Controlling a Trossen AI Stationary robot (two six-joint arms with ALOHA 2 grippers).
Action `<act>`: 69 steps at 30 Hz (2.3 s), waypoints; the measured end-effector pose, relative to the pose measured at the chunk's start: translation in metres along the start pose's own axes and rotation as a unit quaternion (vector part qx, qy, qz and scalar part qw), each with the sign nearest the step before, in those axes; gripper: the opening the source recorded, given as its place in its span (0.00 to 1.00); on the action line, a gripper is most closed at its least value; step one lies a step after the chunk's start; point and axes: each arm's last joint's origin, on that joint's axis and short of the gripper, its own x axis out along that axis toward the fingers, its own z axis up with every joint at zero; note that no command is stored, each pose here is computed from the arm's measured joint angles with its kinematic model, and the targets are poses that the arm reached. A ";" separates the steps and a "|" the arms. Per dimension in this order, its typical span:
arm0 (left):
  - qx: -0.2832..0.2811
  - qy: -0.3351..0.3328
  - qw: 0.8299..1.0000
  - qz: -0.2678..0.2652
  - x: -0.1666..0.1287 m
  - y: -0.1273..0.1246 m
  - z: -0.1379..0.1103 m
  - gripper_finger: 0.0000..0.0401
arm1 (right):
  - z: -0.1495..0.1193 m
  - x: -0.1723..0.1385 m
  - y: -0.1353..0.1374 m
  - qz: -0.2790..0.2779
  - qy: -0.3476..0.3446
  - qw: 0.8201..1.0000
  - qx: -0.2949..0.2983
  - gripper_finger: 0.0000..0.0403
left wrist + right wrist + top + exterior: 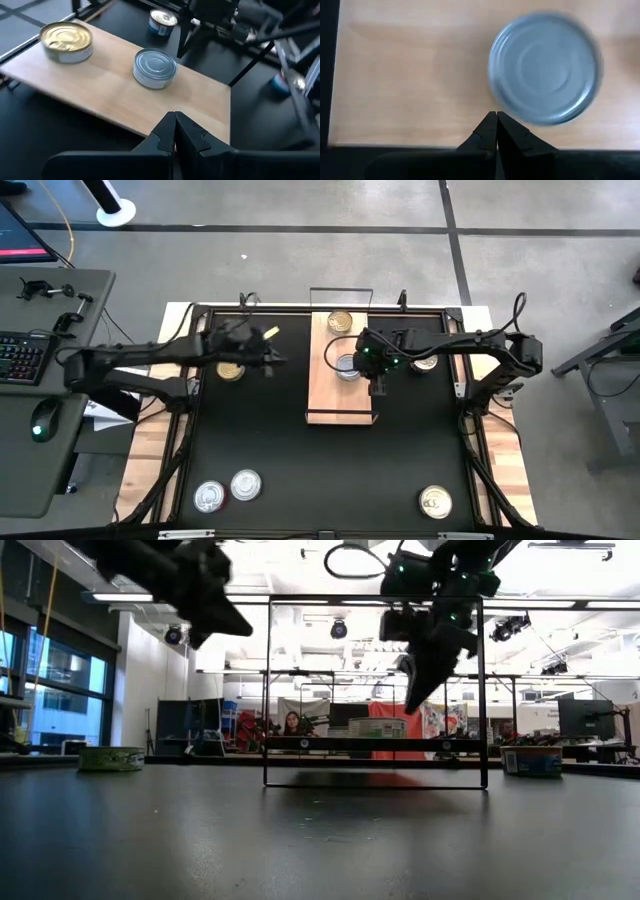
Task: Stack canned seafood by type on shelf
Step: Put the white-green tuna can on the shelf
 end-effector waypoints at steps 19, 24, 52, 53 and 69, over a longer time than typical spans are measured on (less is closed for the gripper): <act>-0.070 -0.093 0.993 -0.010 -0.044 -0.042 -0.031 0.00 | 0.025 0.025 -0.023 -0.012 -0.003 1.000 0.011 0.00; -0.073 -0.120 0.990 -0.030 -0.058 -0.046 -0.022 0.00 | 0.032 0.031 -0.023 -0.010 -0.002 1.000 0.011 0.00; -0.060 -0.203 0.977 -0.019 -0.103 -0.039 -0.013 0.00 | 0.053 0.032 0.031 0.060 -0.037 0.997 -0.017 0.00; -0.060 -0.203 0.977 -0.019 -0.103 -0.039 -0.013 0.00 | 0.054 0.029 0.027 0.054 -0.044 0.998 -0.012 0.00; -0.062 -0.199 0.978 0.001 -0.098 -0.039 -0.013 0.00 | 0.050 0.020 -0.050 0.031 -0.051 0.987 0.152 0.00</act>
